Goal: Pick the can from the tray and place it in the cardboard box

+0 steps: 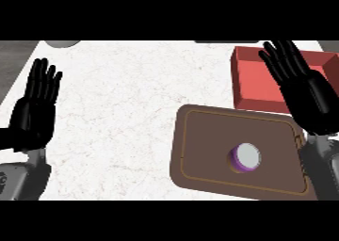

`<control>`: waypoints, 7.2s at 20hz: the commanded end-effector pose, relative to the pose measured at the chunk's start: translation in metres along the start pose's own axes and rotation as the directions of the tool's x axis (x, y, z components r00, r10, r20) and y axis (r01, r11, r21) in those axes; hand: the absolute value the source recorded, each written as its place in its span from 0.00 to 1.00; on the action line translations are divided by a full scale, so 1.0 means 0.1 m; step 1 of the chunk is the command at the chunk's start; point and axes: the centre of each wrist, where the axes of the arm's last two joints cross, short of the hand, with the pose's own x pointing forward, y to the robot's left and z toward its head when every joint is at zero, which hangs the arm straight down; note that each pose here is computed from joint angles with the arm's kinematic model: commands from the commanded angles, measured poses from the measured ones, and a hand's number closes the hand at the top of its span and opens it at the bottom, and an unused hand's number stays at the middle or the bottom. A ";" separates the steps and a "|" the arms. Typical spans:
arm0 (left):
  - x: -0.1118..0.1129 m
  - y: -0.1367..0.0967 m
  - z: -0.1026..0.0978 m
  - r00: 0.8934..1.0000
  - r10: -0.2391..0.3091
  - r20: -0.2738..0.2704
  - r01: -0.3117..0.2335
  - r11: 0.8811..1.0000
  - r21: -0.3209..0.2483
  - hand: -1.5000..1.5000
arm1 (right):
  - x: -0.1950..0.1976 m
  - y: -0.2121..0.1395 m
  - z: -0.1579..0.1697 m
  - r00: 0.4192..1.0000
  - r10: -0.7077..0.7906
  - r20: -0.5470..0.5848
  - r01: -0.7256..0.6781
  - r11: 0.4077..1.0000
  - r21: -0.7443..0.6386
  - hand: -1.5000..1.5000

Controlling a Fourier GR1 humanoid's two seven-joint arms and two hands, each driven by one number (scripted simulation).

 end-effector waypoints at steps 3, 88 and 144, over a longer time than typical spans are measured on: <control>0.02 0.04 0.01 0.979 -0.201 0.016 0.202 0.968 -0.152 0.50 | 0.51 -0.33 0.24 0.986 0.136 0.098 -0.130 0.989 -0.073 0.00; 0.00 0.02 0.10 0.947 -0.321 0.018 0.299 0.860 -0.413 0.50 | -0.58 0.95 0.75 -0.021 0.997 -0.071 -0.729 0.033 0.683 0.00; -0.01 -0.09 -0.16 0.947 -0.319 0.030 0.299 0.847 -0.440 0.50 | 0.36 -1.27 -0.49 0.555 0.813 0.174 -0.830 0.557 0.044 1.00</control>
